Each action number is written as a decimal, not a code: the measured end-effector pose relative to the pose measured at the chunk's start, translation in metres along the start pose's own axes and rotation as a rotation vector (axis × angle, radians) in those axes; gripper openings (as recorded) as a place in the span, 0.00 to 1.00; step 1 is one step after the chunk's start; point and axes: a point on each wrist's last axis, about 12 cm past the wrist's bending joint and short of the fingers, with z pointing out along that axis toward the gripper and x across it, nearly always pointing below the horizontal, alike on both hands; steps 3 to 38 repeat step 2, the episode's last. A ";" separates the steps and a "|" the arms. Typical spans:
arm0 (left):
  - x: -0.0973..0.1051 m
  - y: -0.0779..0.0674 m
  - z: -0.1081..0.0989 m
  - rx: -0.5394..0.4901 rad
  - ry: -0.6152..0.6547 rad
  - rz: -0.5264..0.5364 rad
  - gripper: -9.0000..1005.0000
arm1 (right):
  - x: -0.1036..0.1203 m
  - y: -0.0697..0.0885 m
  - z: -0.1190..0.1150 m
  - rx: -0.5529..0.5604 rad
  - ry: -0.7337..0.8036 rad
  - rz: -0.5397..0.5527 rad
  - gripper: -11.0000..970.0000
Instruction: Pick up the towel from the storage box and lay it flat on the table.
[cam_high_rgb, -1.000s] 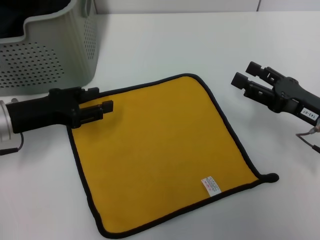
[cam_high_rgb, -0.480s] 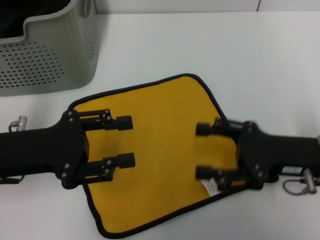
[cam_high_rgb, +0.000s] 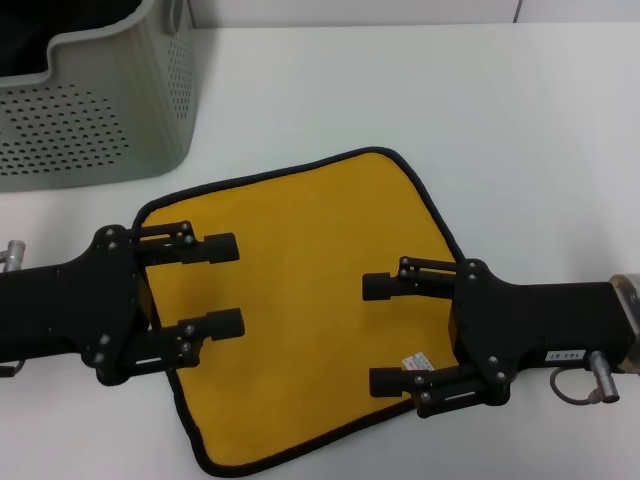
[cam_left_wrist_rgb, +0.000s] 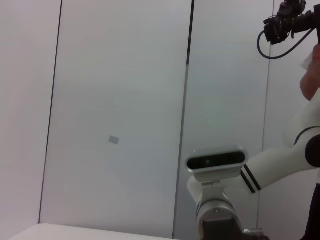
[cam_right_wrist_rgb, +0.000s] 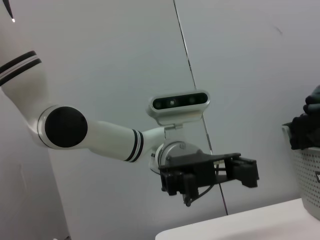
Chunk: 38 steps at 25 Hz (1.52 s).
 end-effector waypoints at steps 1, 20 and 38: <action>0.001 -0.001 -0.001 -0.002 0.001 0.002 0.61 | 0.000 0.000 0.000 -0.002 -0.002 -0.001 0.90; 0.001 -0.001 -0.001 -0.003 0.001 0.004 0.61 | -0.001 0.000 0.000 -0.002 -0.003 -0.001 0.90; 0.001 -0.001 -0.001 -0.003 0.001 0.004 0.61 | -0.001 0.000 0.000 -0.002 -0.003 -0.001 0.90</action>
